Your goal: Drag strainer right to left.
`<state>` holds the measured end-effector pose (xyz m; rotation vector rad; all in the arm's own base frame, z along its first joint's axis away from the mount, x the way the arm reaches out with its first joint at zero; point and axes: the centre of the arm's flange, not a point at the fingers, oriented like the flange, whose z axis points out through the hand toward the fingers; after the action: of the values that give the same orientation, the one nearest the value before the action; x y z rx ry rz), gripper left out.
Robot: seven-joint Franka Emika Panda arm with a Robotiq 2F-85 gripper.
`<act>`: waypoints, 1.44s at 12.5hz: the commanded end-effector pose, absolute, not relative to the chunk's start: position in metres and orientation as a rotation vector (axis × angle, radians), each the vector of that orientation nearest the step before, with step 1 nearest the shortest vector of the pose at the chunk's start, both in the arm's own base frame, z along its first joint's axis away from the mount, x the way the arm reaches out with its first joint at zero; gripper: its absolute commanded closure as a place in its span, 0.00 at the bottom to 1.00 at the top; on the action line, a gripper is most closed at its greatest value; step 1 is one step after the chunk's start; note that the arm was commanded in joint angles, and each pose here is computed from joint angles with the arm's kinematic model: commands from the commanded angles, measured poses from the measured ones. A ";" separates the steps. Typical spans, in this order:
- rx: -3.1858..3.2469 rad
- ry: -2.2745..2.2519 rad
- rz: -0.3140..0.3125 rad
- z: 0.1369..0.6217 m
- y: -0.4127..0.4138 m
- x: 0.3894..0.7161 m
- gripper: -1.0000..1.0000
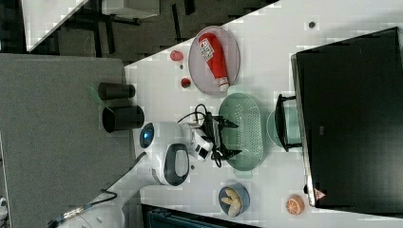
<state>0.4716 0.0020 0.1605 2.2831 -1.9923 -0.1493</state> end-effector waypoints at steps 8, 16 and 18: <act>2.260 -2.084 -0.081 0.167 0.079 0.475 0.00; 2.281 -2.064 -0.059 0.158 0.179 0.469 0.00; 2.291 -2.062 -0.051 0.154 0.206 0.471 0.00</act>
<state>0.4863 0.1715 0.1455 2.3039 -2.0426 -0.0545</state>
